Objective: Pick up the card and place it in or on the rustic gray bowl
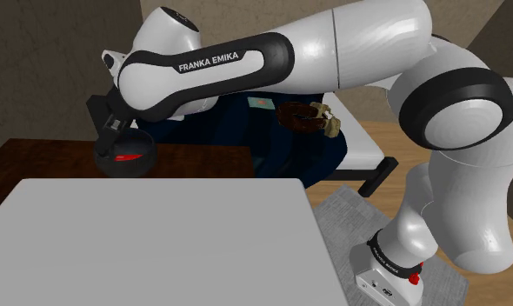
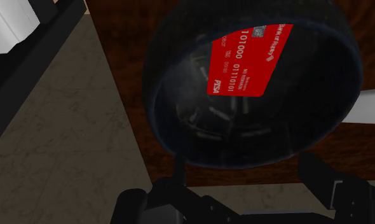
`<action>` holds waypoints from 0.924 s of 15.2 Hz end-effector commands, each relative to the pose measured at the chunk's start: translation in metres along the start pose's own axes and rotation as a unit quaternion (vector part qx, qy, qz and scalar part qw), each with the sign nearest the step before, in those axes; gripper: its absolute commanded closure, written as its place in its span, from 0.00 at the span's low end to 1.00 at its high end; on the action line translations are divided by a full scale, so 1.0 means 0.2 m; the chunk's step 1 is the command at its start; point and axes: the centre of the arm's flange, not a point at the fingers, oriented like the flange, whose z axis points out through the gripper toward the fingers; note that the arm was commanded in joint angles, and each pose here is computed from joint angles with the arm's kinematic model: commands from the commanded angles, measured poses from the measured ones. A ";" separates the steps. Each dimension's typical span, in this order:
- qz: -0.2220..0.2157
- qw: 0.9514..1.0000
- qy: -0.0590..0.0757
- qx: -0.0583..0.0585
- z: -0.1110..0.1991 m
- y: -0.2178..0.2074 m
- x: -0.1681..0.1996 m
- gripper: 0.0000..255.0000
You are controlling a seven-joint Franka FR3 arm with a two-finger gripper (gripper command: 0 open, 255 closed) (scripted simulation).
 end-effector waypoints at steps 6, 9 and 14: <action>0.000 1.000 0.000 0.000 -0.25 0.00 0.00 0.00; 0.000 1.000 0.000 0.000 -0.25 0.00 0.00 0.00; 0.000 1.000 0.000 0.000 -0.25 0.00 0.00 0.00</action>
